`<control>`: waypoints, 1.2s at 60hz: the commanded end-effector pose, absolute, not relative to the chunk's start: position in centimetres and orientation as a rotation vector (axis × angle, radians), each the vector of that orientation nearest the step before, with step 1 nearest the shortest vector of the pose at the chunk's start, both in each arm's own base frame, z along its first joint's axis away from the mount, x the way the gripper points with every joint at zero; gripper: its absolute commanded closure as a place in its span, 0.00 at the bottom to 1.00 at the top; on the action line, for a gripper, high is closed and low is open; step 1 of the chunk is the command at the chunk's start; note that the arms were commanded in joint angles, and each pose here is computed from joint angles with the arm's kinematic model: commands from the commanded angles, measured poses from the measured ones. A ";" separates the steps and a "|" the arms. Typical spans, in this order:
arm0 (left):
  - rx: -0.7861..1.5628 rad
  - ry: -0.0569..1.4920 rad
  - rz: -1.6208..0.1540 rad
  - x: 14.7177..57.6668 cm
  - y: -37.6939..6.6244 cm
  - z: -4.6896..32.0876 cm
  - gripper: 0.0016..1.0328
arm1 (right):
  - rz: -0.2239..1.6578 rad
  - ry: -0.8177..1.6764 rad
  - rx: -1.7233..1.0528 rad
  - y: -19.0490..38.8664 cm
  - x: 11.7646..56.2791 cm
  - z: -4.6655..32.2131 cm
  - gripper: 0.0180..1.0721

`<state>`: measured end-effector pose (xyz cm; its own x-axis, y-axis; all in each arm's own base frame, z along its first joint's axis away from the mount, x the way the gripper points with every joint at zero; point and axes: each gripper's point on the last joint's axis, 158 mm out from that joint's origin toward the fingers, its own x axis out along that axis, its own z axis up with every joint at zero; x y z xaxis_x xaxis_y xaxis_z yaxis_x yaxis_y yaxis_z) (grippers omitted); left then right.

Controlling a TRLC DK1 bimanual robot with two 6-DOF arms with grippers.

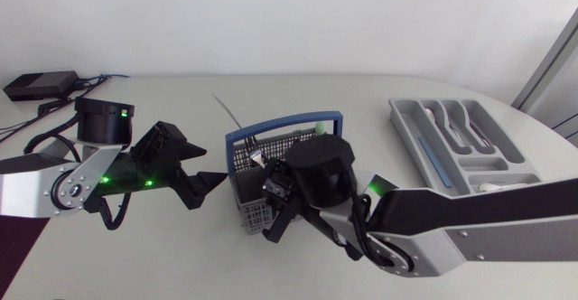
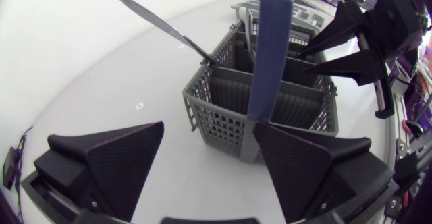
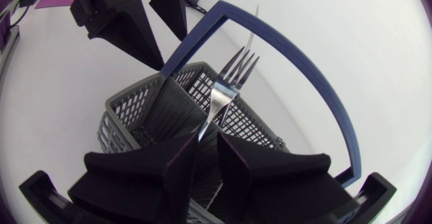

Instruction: Unload the cutlery basket into the drawer organizer.

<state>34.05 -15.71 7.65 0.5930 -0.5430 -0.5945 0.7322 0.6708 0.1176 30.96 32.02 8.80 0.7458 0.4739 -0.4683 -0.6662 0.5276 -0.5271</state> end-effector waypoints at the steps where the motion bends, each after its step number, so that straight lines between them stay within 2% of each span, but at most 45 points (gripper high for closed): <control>1: 0.357 0.539 -0.762 34.2 -16.1 8.4 0.09 | 0.679 0.305 -0.675 32.1 31.9 9.7 0.58; 33: 0.357 0.542 -0.759 34.1 -15.9 8.1 0.09 | 0.708 0.472 -0.508 33.9 33.7 7.7 0.57; 56: 0.357 0.547 -0.762 34.1 -16.0 7.9 0.09 | 0.683 0.466 -0.455 34.2 34.9 8.9 0.58; 72: 0.357 0.546 -0.764 34.1 -16.1 7.9 0.09 | 0.688 0.484 -0.448 34.7 35.2 8.1 0.58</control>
<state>34.12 -15.73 7.73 0.5956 -0.5436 -0.5913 0.7317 0.6710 0.1202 34.85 34.65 8.95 0.6810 0.4973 -0.5375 -0.6933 0.6741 -0.2547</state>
